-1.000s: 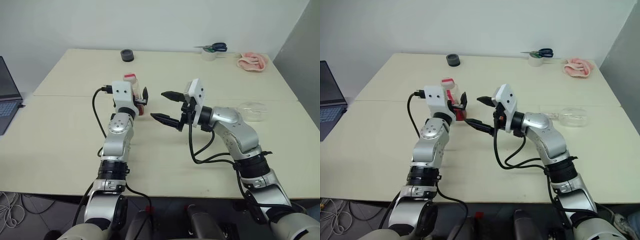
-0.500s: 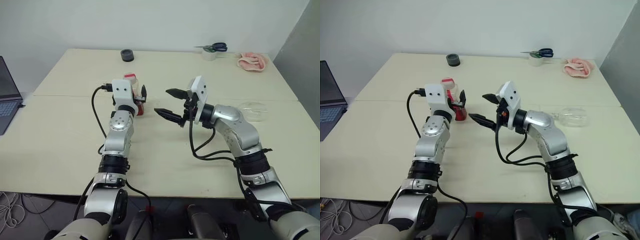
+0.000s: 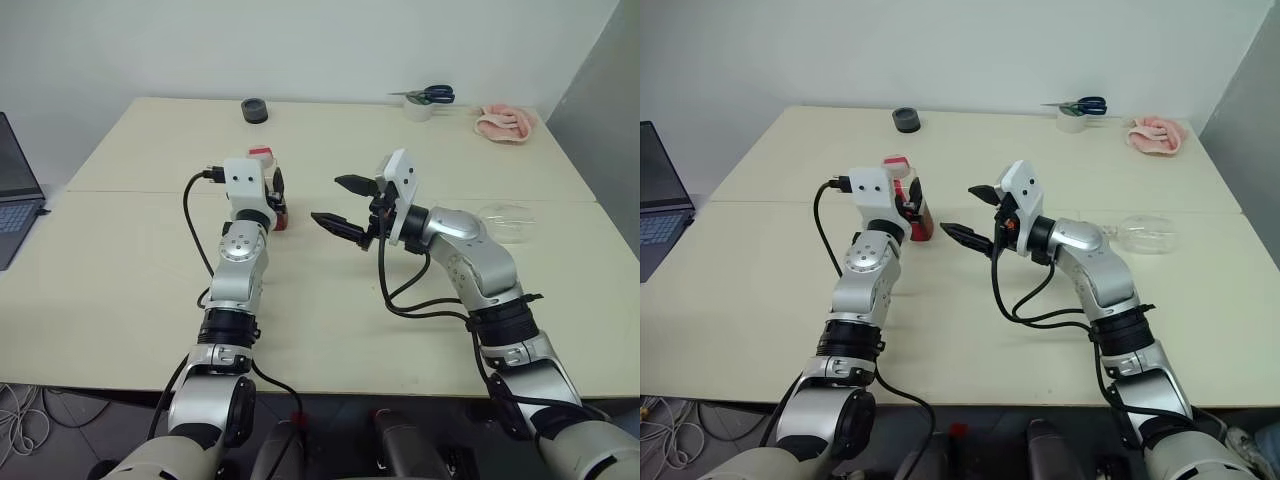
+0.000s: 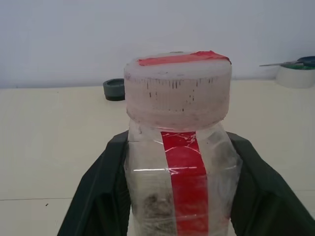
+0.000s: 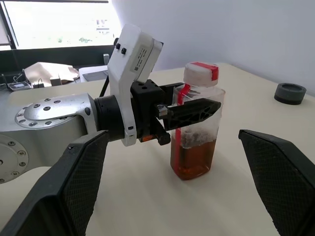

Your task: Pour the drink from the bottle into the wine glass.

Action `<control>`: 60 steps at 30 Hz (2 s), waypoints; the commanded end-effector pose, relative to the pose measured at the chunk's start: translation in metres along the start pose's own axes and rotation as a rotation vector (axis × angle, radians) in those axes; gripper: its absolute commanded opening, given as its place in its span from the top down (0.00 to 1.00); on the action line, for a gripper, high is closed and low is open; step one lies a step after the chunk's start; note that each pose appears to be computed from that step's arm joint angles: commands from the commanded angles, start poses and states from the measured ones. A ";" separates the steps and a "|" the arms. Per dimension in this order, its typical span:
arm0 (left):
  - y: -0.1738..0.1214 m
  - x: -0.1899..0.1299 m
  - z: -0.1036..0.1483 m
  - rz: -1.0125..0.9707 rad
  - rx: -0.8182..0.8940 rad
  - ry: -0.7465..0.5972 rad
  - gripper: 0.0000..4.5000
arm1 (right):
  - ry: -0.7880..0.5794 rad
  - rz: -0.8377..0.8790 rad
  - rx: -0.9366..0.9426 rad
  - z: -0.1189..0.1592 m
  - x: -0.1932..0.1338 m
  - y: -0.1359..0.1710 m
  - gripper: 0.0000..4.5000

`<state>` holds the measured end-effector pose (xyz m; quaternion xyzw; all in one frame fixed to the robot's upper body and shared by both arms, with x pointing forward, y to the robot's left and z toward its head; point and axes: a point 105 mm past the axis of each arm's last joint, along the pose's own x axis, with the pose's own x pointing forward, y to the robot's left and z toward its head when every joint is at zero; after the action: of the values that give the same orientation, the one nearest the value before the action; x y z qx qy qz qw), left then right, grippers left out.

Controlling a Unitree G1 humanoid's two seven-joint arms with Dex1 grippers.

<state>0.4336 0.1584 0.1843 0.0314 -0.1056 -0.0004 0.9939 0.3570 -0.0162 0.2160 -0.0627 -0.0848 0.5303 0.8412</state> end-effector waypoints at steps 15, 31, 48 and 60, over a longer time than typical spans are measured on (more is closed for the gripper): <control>0.029 -0.029 0.048 -0.185 0.106 -0.131 0.53 | -0.053 0.009 -0.119 0.039 -0.008 -0.001 0.00; -0.022 -0.096 0.053 -0.701 -0.016 -0.111 0.53 | 0.026 0.231 -0.065 0.079 -0.002 0.027 0.00; -0.051 -0.103 0.054 -0.787 -0.015 -0.138 0.53 | 0.053 0.066 0.003 0.057 0.025 0.020 0.00; -0.057 -0.102 0.055 -0.802 -0.023 -0.146 0.53 | 0.051 0.034 0.019 0.054 0.025 0.014 0.59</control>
<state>0.3303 0.1063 0.1910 0.0460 -0.1093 -0.3749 0.9195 0.3419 0.0202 0.2545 -0.0711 -0.0278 0.5556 0.8279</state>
